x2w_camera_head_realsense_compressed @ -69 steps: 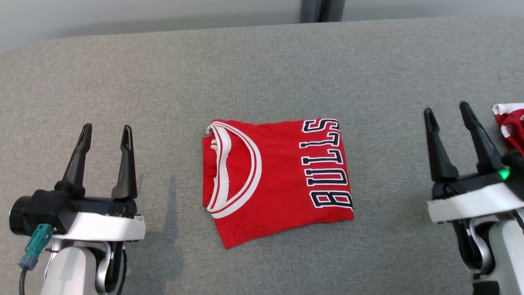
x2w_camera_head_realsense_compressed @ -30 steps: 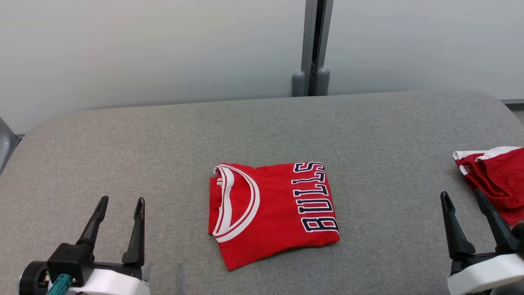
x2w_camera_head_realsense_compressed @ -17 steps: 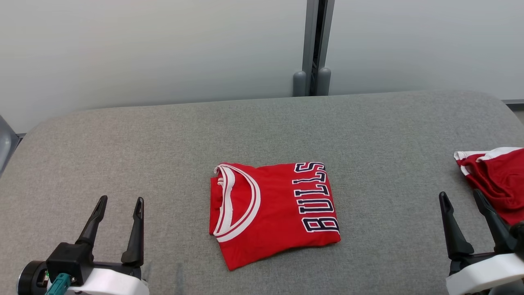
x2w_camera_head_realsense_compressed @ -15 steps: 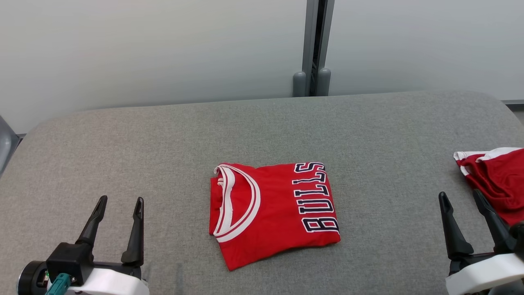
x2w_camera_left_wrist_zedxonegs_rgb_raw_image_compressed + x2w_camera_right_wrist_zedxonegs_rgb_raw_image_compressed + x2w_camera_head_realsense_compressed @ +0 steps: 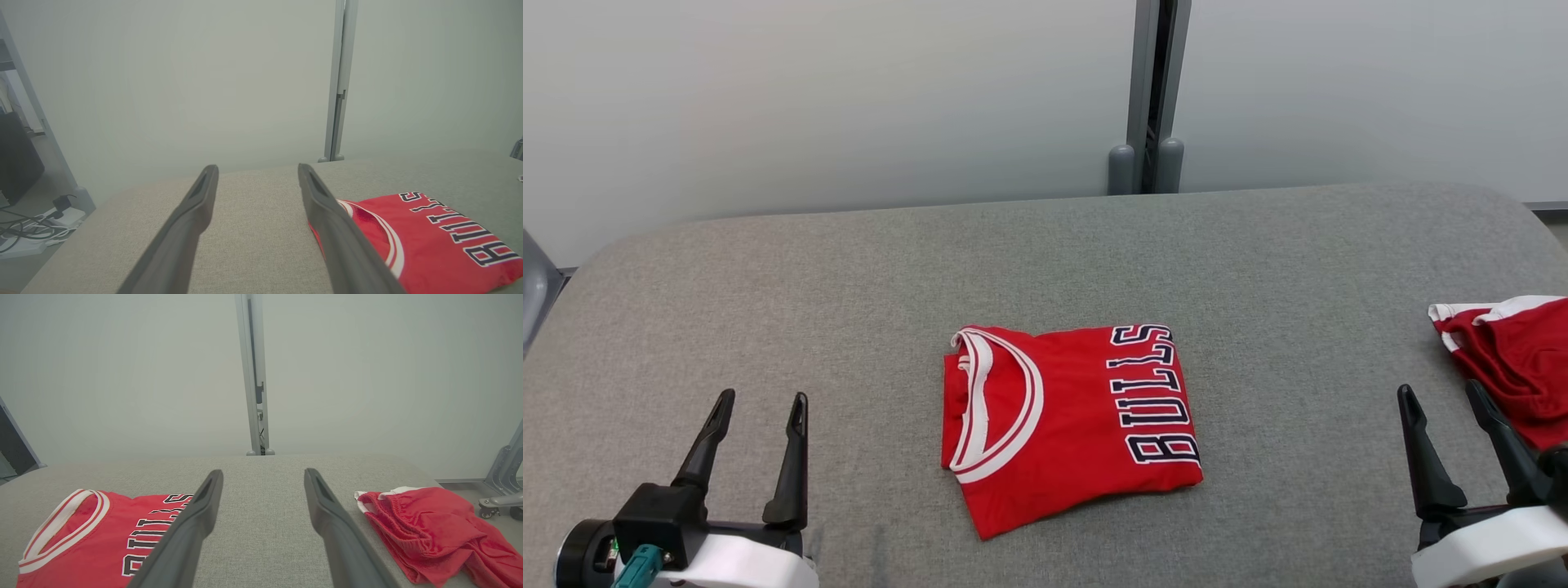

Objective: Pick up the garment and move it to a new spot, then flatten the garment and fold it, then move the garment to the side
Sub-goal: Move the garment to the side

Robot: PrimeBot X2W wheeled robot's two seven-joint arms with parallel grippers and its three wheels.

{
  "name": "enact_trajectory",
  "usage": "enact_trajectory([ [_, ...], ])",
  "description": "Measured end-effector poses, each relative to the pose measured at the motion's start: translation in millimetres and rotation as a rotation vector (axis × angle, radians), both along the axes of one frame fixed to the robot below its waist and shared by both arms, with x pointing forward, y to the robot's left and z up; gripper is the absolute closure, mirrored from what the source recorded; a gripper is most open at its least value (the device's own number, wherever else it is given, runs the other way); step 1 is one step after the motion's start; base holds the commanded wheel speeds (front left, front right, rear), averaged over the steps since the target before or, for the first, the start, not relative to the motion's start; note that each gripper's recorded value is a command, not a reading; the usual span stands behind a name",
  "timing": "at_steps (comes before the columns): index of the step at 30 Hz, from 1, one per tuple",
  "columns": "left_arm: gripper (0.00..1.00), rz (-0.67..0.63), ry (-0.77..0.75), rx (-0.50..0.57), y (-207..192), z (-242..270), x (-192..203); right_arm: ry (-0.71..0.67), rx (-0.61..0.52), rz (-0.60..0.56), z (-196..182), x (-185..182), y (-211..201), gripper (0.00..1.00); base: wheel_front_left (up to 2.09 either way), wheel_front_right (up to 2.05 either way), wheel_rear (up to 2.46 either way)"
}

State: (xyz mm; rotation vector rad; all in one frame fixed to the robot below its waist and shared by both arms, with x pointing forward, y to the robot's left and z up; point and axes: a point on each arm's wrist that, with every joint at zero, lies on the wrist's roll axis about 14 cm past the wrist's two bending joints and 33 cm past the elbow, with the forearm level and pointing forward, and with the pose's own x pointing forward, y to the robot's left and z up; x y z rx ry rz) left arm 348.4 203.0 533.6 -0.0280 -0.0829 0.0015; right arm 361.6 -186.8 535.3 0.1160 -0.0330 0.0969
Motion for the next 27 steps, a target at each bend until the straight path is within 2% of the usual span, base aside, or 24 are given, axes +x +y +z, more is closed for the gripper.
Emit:
enact_trajectory([
  [14,0.00,0.013,-0.001,-0.009,4,-1,0,0.018,-0.001,0.008,-4,3,2,0.00,0.00,0.00,0.00],
  [18,0.00,0.017,-0.011,-0.008,5,1,5,0.027,-0.014,0.025,-5,14,5,0.00,0.00,0.00,0.00],
  [27,0.00,0.044,-0.045,-0.035,11,2,31,0.138,-0.016,0.191,-40,63,58,0.00,0.00,0.00,0.00],
])
